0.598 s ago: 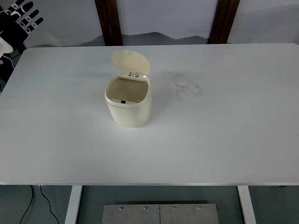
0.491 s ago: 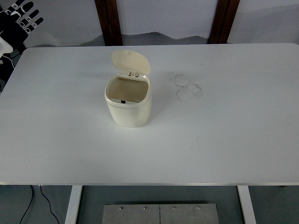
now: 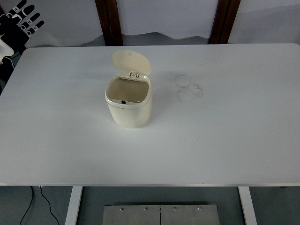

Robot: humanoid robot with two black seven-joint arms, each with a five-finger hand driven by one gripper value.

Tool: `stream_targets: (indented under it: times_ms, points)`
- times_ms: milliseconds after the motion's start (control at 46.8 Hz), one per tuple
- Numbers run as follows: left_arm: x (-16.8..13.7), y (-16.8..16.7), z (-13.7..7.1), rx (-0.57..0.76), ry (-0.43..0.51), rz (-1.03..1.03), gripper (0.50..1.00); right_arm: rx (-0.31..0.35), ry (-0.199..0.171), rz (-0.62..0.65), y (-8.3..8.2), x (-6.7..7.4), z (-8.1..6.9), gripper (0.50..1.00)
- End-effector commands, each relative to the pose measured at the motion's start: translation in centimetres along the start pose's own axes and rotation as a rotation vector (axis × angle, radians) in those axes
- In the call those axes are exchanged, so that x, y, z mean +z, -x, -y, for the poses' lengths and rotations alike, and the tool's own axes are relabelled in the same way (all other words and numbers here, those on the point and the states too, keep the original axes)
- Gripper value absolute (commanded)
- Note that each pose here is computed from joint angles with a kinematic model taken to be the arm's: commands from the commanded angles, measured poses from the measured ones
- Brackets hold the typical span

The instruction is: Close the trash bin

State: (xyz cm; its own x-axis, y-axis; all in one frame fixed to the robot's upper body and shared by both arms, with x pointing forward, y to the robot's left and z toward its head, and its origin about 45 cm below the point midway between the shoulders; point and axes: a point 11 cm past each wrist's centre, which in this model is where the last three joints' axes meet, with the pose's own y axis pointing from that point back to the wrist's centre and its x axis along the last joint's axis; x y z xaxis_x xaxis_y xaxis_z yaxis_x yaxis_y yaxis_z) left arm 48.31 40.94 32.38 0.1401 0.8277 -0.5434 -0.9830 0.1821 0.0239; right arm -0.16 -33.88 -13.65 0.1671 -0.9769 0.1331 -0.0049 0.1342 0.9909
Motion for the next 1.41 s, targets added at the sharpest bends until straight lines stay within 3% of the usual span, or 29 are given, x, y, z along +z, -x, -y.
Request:
stream_targets:
  times_ms: [0,1068,1389]
  points:
    - [-0.1,-0.1,0.0,0.002,-0.001,0.0,1.0,0.0,0.001,0.0,0.0,0.0,0.0,0.995]
    - [-0.2,0.0,0.0,-0.002,-0.015,0.007,1.0,0.0,0.001,0.001,0.0,0.0,0.0,0.995]
    - [0.6,1.5,0.6,-0.043,-0.012,0.044,1.0,0.0,0.001,0.0,0.0,0.0,0.0,0.995]
